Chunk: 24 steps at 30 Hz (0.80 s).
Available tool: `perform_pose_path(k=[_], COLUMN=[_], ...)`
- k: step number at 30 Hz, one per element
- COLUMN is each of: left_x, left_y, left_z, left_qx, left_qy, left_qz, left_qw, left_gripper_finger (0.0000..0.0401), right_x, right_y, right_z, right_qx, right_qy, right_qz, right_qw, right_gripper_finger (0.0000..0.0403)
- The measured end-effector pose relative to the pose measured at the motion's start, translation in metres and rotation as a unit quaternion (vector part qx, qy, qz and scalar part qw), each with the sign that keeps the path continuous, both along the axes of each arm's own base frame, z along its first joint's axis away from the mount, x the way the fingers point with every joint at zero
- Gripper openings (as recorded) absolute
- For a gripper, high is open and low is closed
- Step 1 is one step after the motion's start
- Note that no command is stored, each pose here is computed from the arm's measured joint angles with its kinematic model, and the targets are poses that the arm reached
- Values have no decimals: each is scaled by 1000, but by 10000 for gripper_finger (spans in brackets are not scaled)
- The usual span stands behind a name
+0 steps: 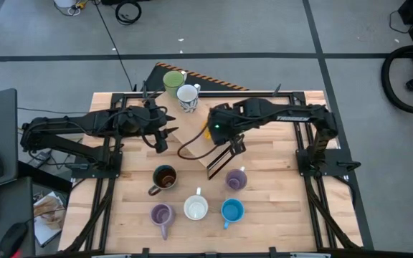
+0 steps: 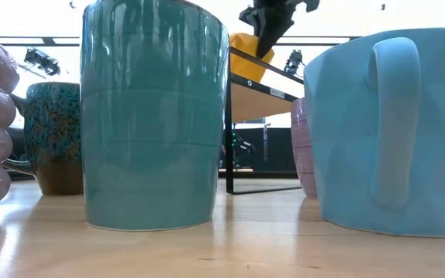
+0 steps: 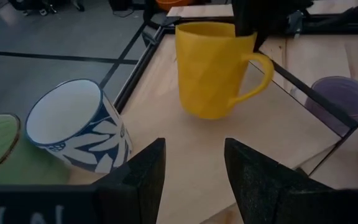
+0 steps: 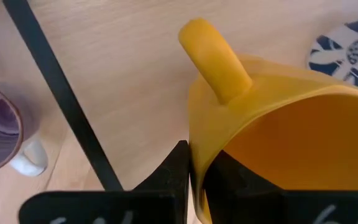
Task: Place coffee mugs
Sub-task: Put the yellow mug on the shelf
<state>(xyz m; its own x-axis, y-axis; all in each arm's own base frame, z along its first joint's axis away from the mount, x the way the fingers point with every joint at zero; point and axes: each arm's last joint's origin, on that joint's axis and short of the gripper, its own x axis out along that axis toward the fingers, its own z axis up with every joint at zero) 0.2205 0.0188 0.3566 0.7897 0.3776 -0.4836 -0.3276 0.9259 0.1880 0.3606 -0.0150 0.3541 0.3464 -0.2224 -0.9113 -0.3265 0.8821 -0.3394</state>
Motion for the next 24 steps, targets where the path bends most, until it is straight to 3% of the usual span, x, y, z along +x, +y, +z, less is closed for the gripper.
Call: perform_pose_path(k=[15,24], left_x=[2,1], left_y=[-1,-1], left_z=[-7,-8], left_qx=[-19,-19], left_qy=[24,31], left_qz=[-4,-4], left_qw=[1000,999], left_gripper_finger=[172,172], right_x=[11,16], right_y=[-5,-7], right_z=[-2,-2], right_qx=[54,53], right_qy=[61,39], right_qz=[6,-7], right_qw=[997,998], right_gripper_finger=[39,96])
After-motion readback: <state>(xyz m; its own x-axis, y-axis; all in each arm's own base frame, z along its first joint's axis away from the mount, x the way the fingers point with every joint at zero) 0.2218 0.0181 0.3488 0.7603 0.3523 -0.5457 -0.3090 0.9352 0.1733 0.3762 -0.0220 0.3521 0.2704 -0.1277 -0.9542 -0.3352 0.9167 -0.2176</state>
